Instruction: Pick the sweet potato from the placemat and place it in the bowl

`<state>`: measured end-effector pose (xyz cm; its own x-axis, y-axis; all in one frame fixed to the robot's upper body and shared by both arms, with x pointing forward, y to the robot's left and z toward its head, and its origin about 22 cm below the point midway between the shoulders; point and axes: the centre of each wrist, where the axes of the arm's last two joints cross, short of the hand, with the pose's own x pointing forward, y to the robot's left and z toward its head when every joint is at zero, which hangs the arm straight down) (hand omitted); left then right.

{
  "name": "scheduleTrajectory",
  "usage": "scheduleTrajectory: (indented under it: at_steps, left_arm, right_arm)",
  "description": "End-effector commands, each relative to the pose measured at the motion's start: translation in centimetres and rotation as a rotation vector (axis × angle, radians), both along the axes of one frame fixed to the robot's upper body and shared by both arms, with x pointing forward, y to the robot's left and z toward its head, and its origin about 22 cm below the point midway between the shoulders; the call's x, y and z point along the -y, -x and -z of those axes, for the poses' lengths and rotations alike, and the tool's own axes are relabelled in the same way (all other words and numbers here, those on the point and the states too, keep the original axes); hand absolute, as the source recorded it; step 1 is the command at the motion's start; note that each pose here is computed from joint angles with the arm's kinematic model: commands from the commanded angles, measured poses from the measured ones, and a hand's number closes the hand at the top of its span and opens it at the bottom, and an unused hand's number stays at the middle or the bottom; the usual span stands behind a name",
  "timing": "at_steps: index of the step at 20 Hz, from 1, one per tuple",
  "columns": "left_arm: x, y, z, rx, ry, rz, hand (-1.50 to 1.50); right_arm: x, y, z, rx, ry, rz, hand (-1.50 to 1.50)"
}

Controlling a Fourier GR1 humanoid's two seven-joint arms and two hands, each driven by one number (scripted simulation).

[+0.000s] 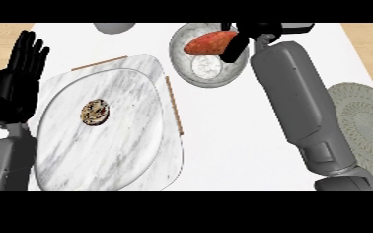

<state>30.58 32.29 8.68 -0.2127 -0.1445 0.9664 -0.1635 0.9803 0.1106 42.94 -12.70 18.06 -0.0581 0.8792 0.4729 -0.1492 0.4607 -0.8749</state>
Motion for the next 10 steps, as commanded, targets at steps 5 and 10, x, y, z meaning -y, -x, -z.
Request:
scheduleTrajectory:
  at_steps: [5,10]
  left_arm:
    - [0.9,-0.7,-0.8,0.022,-0.006,0.02,0.0]
    - [2.0,0.1,0.1,0.011,0.002,0.015,0.0]
  right_arm:
    - [-1.5,-1.5,5.9,-0.094,-0.184,0.114,-1.5]
    - [1.0,-1.0,9.3,-0.007,-0.409,0.095,-1.5]
